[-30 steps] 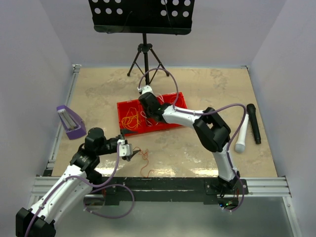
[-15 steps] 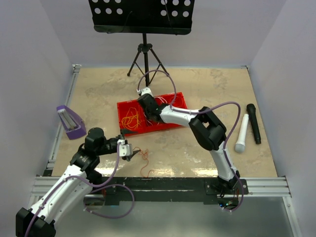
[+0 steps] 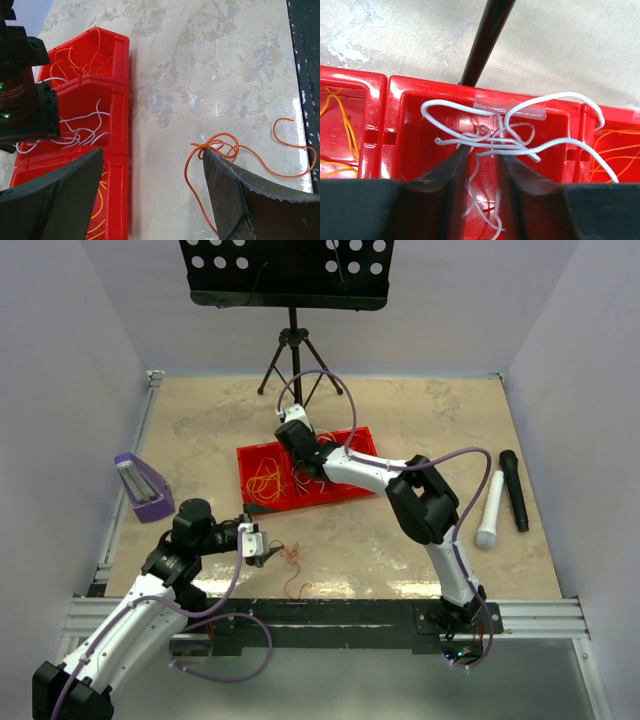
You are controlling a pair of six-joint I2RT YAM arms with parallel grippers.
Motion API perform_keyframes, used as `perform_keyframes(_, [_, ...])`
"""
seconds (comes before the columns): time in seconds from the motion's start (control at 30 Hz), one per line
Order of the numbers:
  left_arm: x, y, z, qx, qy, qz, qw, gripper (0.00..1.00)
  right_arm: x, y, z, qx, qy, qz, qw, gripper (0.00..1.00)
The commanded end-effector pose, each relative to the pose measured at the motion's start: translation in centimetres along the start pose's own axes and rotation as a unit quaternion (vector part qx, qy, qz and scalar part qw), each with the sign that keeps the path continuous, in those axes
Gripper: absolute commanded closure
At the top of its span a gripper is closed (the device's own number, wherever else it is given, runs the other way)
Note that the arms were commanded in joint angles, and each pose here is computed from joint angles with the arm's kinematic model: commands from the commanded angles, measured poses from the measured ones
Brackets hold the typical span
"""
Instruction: Untangle the cables
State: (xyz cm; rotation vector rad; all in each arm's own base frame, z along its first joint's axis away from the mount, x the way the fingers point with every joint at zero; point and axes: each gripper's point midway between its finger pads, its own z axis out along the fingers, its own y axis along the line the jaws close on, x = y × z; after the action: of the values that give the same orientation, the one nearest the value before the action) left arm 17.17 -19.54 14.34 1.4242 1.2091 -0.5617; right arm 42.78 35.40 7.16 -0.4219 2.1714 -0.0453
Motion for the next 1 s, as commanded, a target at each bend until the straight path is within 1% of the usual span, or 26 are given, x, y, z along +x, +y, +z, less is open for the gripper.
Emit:
perform_keyframes(0.0, [-1.6,0.9,-0.2,-0.004,-0.019,0.028,0.999,0.16,-2.0,0.1,-1.2,-0.007,-0.017,0.01,1.0,0.54])
perform_keyframes(0.13, [-1.7,1.0,-0.2,-0.004,-0.021,0.03,0.999,0.16,-3.3,-0.1,-2.8,-0.019,-0.022,0.015,0.999,0.41])
perform_keyframes(0.23, [-1.8,1.0,-0.2,-0.004,-0.022,0.032,0.999,0.16,-4.5,0.0,-4.5,-0.039,-0.024,0.021,0.999,0.39])
perform_keyframes(0.33, [-1.7,0.9,-0.2,-0.002,-0.019,0.033,0.999,0.16,-5.8,0.1,-6.4,-0.065,-0.03,0.031,0.997,0.39])
perform_keyframes(0.43, [-1.6,0.8,-0.2,0.0,-0.019,0.034,0.999,0.17,-6.9,0.0,-8.4,-0.089,-0.036,0.045,0.994,0.41])
perform_keyframes(0.53, [-1.7,0.8,-0.2,0.0,-0.019,0.035,0.999,0.17,-8.2,-0.7,-9.7,-0.09,-0.049,0.059,0.993,0.43])
perform_keyframes(0.63, [-1.7,0.7,-0.2,0.002,-0.02,0.035,0.999,0.17,-8.6,-1.8,-9.7,-0.08,-0.051,0.07,0.993,0.45])
perform_keyframes(0.73, [-1.8,0.8,-0.2,0.002,-0.021,0.036,0.999,0.17,-7.8,-1.4,-8.9,-0.093,-0.037,0.069,0.993,0.47])
perform_keyframes(0.87, [-1.8,0.8,-0.3,0.003,-0.017,0.035,0.999,0.17,-7.5,-2.1,-8.4,-0.085,-0.035,0.083,0.992,0.46])
perform_keyframes(0.97, [-1.7,0.7,-0.3,0.004,-0.017,0.037,0.999,0.17,-7.1,-3.9,-7.5,-0.072,-0.03,0.1,0.992,0.45])
